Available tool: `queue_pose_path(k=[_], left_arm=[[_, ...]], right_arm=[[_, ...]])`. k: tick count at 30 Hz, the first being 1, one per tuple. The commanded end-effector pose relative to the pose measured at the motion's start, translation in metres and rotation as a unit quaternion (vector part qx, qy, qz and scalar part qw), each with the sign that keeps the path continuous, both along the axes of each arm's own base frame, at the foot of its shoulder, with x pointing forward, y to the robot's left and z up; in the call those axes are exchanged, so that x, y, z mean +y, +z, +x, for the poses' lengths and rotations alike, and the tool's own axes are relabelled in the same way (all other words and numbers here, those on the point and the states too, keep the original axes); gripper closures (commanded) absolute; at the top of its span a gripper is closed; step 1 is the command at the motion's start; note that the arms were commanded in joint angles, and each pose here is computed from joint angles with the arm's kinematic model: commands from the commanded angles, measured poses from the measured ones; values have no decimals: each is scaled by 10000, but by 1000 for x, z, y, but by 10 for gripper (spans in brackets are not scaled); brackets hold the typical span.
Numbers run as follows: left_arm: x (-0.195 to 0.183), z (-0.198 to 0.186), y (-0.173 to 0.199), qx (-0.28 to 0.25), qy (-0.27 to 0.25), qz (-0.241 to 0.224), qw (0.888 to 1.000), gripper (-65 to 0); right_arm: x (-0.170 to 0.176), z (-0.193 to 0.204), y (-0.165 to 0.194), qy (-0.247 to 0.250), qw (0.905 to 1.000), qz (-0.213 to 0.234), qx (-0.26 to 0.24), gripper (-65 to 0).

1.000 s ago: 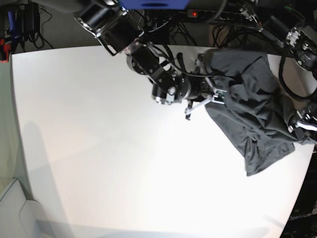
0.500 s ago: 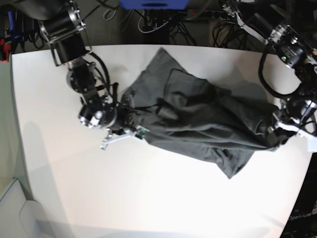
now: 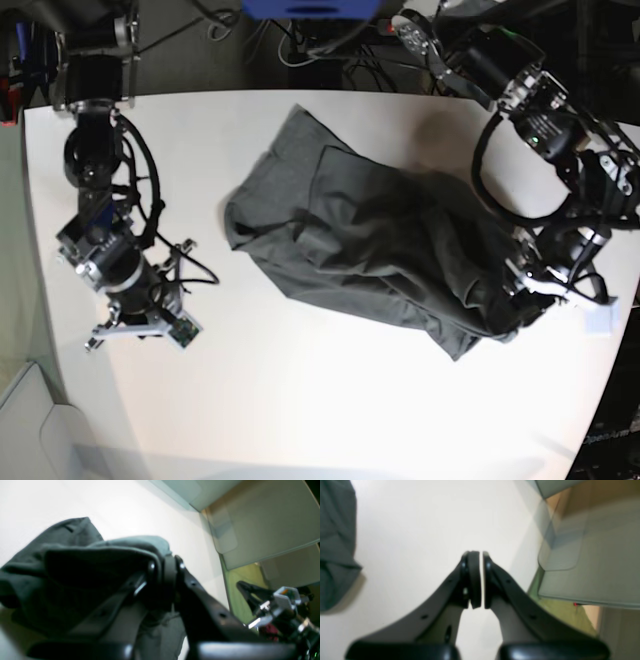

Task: Layout the t-shirt on the table in an organized manner, then fold the t-shirt properly
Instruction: 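Pull the grasped t-shirt edge away from the left gripper with the right gripper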

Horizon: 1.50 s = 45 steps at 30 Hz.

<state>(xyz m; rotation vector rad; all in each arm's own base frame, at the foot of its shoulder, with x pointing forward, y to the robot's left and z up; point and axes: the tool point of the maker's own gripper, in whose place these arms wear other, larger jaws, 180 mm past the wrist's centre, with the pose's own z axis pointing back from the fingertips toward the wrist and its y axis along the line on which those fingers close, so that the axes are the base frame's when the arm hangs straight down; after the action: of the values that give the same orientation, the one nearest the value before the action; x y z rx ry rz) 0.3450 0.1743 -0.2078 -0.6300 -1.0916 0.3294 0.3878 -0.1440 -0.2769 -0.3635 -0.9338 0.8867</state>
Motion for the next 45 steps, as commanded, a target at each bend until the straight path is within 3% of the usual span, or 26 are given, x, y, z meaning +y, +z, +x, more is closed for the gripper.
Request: queue_pose_path(k=[1, 5, 14, 19, 30, 42, 45], left_arm=[[7, 4, 17, -294, 27, 113, 9995, -2], [20, -9, 6, -118, -49, 293, 9995, -2], [63, -38, -38, 779, -90, 881, 9930, -2], [78, -59, -57, 1209, -117, 1162, 9858, -2], [89, -87, -80, 1728, -144, 1389, 9750, -2], [98, -90, -78, 1782, -119, 1531, 9719, -2], [98, -88, -77, 1759, -116, 1532, 9723, -2]], right_arm=[[13, 0, 9, 124, 9996, 182, -162, 0], [33, -15, -12, 226, 9989, 382, 127, -11], [115, -31, -61, 1396, 9864, 129, 853, -296], [145, -13, -68, 1599, 9815, 164, 1040, -379], [171, 45, -83, 1571, 9744, 276, 1587, -386], [162, 29, -140, 1583, 9600, 524, 2251, -381], [162, 26, -144, 1584, 9586, 540, 2306, -307]])
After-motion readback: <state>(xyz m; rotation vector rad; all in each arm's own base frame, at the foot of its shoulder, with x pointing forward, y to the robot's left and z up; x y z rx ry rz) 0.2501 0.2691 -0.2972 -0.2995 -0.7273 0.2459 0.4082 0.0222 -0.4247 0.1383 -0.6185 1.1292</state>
